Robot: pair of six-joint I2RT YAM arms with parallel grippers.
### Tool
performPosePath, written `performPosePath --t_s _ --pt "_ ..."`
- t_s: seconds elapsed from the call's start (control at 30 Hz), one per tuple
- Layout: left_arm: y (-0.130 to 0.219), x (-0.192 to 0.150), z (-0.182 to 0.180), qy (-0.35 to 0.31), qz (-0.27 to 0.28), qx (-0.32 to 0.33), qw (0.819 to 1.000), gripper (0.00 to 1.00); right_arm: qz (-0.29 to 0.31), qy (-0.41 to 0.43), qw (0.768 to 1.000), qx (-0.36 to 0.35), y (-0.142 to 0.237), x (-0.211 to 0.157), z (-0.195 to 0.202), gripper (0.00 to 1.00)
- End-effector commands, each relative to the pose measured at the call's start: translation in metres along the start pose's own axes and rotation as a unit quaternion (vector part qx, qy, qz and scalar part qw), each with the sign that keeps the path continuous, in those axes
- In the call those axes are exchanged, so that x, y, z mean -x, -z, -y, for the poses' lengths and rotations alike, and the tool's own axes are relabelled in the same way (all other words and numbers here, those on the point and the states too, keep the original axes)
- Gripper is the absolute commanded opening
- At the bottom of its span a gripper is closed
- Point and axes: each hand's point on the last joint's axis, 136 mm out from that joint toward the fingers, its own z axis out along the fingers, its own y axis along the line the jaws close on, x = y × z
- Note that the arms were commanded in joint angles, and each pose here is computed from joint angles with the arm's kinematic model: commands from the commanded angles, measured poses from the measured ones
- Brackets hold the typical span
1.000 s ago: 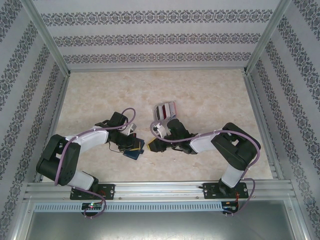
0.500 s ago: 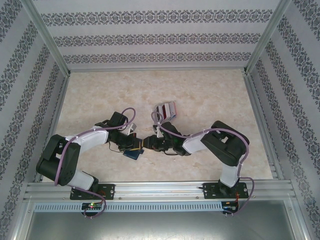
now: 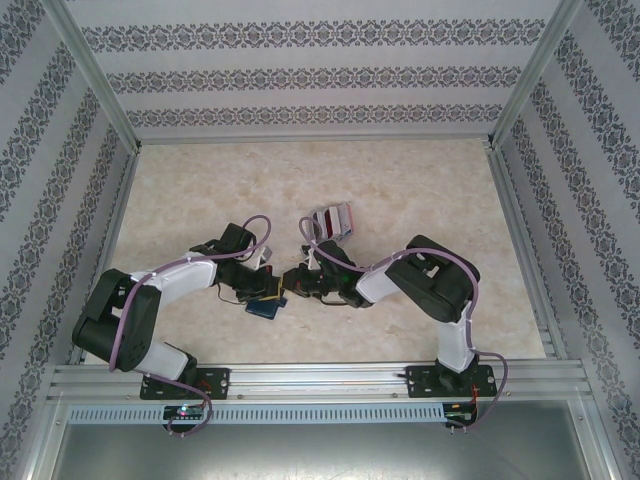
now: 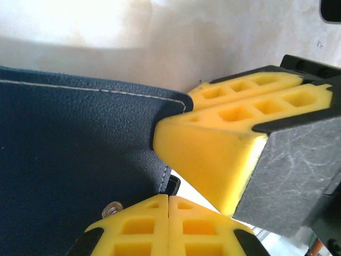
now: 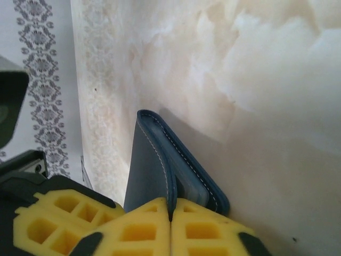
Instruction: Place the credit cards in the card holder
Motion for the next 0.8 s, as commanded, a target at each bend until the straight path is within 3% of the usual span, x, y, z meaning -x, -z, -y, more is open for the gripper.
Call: performPosePath --t_s 0.0,0.47,0.77 --pt "0.008 0.005 0.004 0.004 0.017 0.007 1.000 0.00 0.003 0.005 1.000 0.006 -0.002 0.006 -0.001 0.01" --pt "0.014 0.020 -0.015 0.012 0.044 0.047 0.998 0.00 -0.042 0.019 0.999 -0.015 0.006 0.000 0.014 0.00" --pt "0.001 0.022 -0.012 0.019 0.034 0.019 0.999 0.00 -0.054 0.021 0.998 -0.031 0.003 -0.002 0.017 0.00"
